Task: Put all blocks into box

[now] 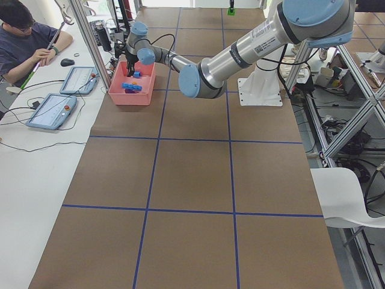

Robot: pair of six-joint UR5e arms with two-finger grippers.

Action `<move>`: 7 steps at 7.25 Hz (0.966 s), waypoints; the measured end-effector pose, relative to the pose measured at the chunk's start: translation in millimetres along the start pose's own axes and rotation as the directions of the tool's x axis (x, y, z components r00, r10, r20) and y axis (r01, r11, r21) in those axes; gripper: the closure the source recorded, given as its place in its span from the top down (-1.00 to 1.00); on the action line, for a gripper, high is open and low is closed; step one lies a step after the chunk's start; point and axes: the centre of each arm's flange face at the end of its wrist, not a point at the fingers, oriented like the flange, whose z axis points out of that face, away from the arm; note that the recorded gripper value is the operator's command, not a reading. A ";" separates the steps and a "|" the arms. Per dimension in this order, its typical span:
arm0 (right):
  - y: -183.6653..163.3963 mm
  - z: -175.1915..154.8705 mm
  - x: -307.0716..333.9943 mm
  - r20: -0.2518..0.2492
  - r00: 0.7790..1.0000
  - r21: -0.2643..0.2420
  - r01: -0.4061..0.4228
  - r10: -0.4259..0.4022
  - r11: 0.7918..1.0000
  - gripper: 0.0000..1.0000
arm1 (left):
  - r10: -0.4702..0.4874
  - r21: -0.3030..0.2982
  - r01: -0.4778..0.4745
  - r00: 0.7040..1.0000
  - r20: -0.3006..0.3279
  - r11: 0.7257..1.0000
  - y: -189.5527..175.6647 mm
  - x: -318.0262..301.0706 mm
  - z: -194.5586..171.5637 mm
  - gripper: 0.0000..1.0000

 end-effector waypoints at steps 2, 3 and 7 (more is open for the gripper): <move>-87.5 -78.3 -60.6 0.006 0.998 -0.004 -0.062 0.062 0.998 -1.00 | 0.001 -0.028 -0.001 1.000 -0.006 1.000 2.5 9.2 -18.5 1.00; -146.9 -124.8 -95.4 0.003 0.996 -0.008 -0.085 0.085 0.996 -1.00 | -0.014 -0.075 0.016 1.000 0.016 0.997 -9.4 9.0 -40.1 1.00; -358.5 -194.5 -380.9 -0.067 0.989 -0.039 -0.136 0.134 0.990 -1.00 | 0.117 -0.185 -0.089 0.982 0.147 0.979 -39.4 -93.1 -122.7 1.00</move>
